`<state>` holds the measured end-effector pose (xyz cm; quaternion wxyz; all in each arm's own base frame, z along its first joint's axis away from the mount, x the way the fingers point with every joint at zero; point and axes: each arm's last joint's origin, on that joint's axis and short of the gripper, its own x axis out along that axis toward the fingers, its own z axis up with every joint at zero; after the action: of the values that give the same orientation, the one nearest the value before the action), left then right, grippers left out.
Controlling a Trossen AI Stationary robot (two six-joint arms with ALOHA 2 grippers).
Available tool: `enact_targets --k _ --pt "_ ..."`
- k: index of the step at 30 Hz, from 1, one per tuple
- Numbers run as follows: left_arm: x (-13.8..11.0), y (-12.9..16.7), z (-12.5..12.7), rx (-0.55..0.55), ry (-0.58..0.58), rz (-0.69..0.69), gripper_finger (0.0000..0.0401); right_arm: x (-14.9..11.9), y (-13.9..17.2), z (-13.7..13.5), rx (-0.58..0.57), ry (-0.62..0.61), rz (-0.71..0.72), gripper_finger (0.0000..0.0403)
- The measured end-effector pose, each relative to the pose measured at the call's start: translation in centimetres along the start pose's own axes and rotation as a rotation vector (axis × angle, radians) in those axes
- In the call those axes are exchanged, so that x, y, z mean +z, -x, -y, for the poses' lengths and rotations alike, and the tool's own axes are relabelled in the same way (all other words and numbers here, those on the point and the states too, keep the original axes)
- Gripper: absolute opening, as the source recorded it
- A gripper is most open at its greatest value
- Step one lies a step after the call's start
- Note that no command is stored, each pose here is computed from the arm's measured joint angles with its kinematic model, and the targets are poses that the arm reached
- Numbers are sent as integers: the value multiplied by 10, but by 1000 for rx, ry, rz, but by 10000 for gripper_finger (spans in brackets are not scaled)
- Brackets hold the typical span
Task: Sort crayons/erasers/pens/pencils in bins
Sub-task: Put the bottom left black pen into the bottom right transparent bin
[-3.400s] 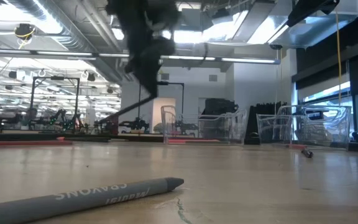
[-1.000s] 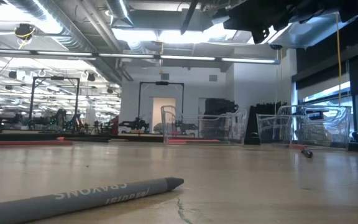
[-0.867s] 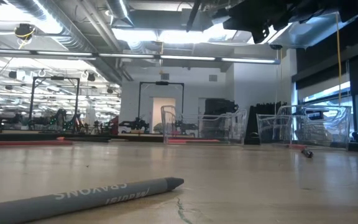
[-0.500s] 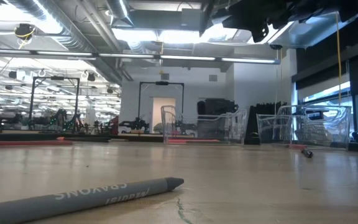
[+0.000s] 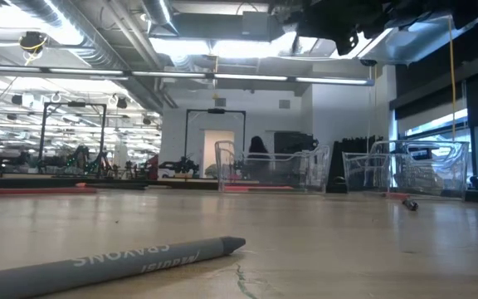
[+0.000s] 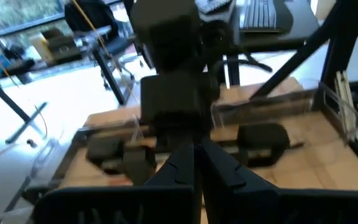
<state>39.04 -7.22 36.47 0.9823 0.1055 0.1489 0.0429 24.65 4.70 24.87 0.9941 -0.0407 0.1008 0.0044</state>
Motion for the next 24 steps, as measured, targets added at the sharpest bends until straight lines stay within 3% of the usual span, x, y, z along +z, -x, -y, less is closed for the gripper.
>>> enact_targets --k 13,24 --pt "-8 -14 2 -17 -31 -5 0 0 0 -1 18 21 1 215" --pt "-8 -14 2 -17 -31 -4 0 0 0 -1 18 21 1 141"
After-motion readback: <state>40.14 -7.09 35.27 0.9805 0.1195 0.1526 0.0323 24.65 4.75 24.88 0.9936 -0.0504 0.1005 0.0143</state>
